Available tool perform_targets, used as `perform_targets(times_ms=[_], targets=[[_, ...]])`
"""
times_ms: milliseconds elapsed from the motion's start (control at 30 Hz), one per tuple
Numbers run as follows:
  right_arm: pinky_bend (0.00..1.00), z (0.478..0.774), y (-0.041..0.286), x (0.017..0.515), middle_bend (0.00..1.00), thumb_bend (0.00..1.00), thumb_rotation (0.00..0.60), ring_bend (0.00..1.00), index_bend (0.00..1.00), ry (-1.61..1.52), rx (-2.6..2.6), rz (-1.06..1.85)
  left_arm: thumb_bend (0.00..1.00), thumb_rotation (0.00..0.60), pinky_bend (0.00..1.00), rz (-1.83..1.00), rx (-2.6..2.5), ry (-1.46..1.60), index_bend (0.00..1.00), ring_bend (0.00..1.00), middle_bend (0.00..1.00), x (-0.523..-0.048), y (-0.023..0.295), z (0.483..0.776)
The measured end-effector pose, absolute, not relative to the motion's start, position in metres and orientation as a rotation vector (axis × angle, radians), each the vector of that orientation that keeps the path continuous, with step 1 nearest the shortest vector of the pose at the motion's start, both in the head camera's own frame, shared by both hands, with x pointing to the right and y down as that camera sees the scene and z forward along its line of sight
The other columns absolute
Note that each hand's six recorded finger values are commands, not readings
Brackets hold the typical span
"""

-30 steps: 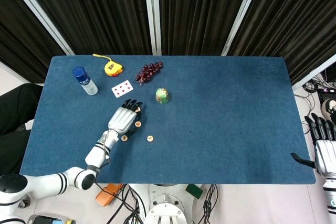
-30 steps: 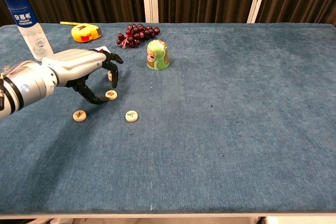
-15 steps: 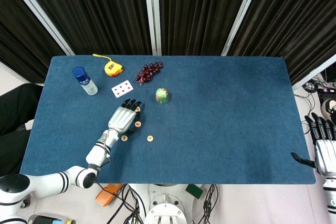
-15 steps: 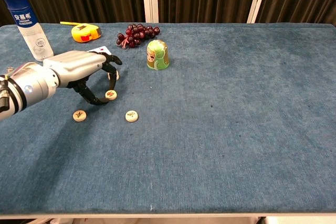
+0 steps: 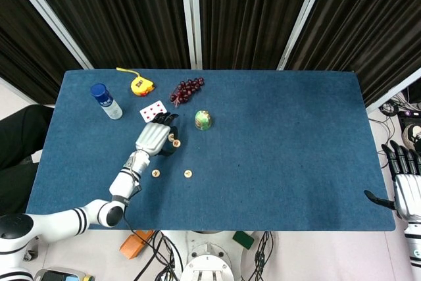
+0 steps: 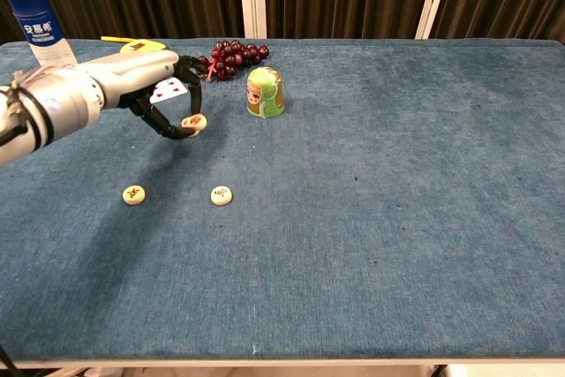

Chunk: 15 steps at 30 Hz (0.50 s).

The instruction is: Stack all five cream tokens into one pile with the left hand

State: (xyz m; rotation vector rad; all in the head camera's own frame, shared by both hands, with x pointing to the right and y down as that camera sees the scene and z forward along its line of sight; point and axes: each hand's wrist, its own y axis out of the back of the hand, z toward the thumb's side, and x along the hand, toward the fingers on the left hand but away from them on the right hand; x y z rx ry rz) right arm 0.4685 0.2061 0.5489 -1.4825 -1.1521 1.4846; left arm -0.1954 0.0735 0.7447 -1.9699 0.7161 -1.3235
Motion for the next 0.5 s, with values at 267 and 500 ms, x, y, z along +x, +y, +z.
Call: perform_targets(times_ms=[267,500], targets=[[0.00,0.550,0.207,0.472,0.00,0.06,0.600,0.00,0.00,-1.158,-1.481,1.495,0.35,0.579,0.00,-1.421,-1.940,0.739,0.53,0.00,0.06,-0.201,0.057,0.755],[0.00,0.552,0.206,0.471,0.00,0.06,0.600,0.00,0.00,-1.156,-1.488,1.493,0.35,0.569,0.00,-1.451,-1.923,0.726,0.52,0.00,0.06,-0.204,0.056,0.759]])
